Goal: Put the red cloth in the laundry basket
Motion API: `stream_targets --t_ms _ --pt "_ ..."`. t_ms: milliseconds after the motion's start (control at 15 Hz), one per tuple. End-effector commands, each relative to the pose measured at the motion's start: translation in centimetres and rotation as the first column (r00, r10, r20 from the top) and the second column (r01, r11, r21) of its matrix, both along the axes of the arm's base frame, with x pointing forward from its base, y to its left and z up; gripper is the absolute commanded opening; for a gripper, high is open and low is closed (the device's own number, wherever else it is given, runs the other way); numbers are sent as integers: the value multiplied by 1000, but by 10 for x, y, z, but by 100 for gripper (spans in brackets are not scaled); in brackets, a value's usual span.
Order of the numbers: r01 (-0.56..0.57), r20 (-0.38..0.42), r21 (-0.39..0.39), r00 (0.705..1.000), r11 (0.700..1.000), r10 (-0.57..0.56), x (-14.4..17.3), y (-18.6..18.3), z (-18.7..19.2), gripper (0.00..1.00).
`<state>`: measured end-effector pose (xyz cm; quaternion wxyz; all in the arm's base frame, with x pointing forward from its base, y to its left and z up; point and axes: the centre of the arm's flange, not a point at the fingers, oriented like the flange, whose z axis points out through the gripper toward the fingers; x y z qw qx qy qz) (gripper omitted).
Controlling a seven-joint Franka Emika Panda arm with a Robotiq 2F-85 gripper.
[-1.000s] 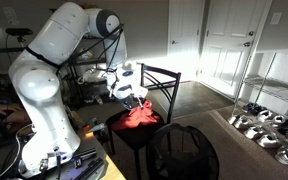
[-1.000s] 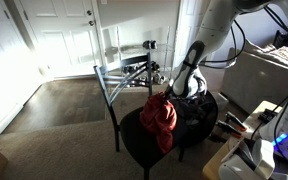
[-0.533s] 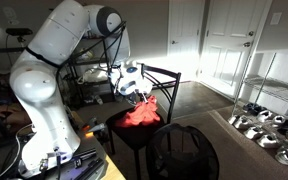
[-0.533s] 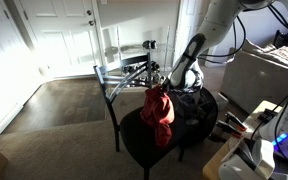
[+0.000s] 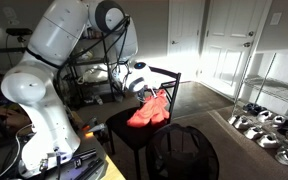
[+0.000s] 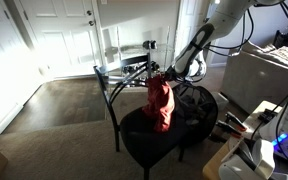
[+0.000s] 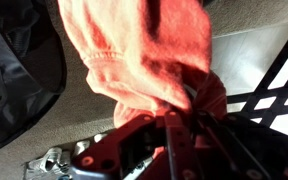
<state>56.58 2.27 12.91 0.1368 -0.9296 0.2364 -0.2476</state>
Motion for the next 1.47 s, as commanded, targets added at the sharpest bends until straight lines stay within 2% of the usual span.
stream_targets --t_ms 0,267,533,800,867,1067,1133,1200,1400 --pt "-19 31 52 999 998 17 -22 -17 5 6" --pt "17 75 77 997 997 -23 -27 -22 13 6" --pt "104 79 52 991 993 -108 -39 -21 14 6" --pt "129 74 55 988 990 -133 -53 -6 12 6" --pt "124 61 68 990 990 -129 -31 -15 26 6" --pt "82 42 94 995 992 -86 -22 -11 28 6" --pt "35 36 97 999 995 -39 -19 -8 25 7" --pt "62 39 75 997 995 -65 3 -10 36 8" --pt "41 27 86 999 995 -44 -1 -5 30 8"
